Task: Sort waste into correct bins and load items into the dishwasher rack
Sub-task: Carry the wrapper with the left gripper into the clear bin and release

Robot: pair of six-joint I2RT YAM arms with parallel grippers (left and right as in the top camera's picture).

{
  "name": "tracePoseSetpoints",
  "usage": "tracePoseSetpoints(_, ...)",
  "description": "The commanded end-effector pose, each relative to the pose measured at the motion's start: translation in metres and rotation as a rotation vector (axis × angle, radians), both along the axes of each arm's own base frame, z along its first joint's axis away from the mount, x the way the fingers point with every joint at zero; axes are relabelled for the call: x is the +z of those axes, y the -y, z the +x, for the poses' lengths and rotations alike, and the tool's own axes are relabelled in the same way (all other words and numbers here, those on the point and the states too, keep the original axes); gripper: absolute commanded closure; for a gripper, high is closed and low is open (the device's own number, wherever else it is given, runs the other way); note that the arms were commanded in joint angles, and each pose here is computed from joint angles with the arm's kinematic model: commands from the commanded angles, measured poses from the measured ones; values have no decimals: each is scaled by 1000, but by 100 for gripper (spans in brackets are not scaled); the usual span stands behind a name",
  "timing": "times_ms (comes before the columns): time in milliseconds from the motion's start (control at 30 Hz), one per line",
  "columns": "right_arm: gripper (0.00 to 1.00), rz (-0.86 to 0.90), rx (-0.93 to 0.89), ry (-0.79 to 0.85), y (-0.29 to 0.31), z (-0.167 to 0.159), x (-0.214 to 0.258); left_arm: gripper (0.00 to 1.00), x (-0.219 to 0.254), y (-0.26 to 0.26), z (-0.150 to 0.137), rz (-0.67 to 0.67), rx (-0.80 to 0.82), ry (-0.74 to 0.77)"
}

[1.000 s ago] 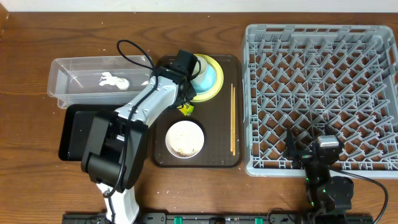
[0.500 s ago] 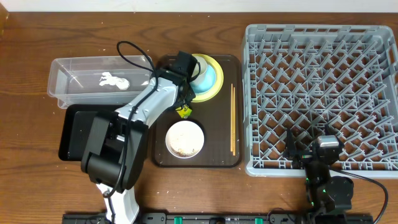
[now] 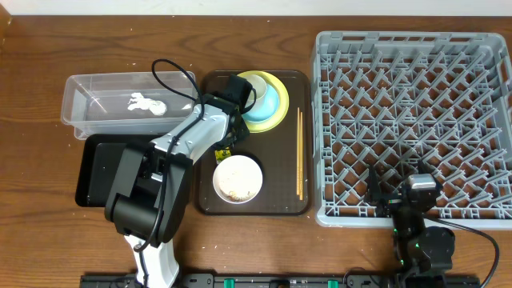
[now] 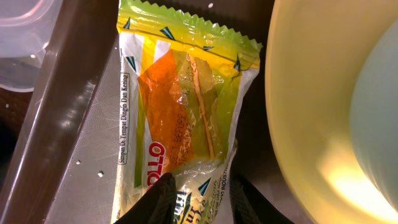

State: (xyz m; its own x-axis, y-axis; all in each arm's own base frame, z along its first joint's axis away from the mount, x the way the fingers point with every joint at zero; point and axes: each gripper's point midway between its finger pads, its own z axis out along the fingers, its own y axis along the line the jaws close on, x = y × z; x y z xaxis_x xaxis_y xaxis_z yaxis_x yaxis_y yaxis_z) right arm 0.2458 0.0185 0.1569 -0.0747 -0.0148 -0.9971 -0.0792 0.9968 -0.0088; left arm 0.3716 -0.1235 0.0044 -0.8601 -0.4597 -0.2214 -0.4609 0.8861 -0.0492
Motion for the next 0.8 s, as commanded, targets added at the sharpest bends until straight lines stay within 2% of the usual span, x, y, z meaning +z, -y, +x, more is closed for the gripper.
tracePoseSetpoints(0,1,-6,14,0,-3,0,-1,69,-6,-4,-3,22,7,-13)
tracePoseSetpoints(267,1,-6,14,0,-3,0,-1,77,-13,-6,-8,26,8,-21)
tracePoseSetpoints(333,1,-6,14,0,-3,0,-1,81,-14,-7,-9,26,8,-21)
tracePoseSetpoints(400,1,-6,14,0,-3,0,-1,94,-14,-6,-9,25,7,-22)
tracePoseSetpoints(500,1,-6,14,0,-3,0,-1,94,-8,-5,-5,18,8,-6)
tracePoseSetpoints(767,1,-6,14,0,-3,0,-1,94,81,-1,21,-70,19,225)
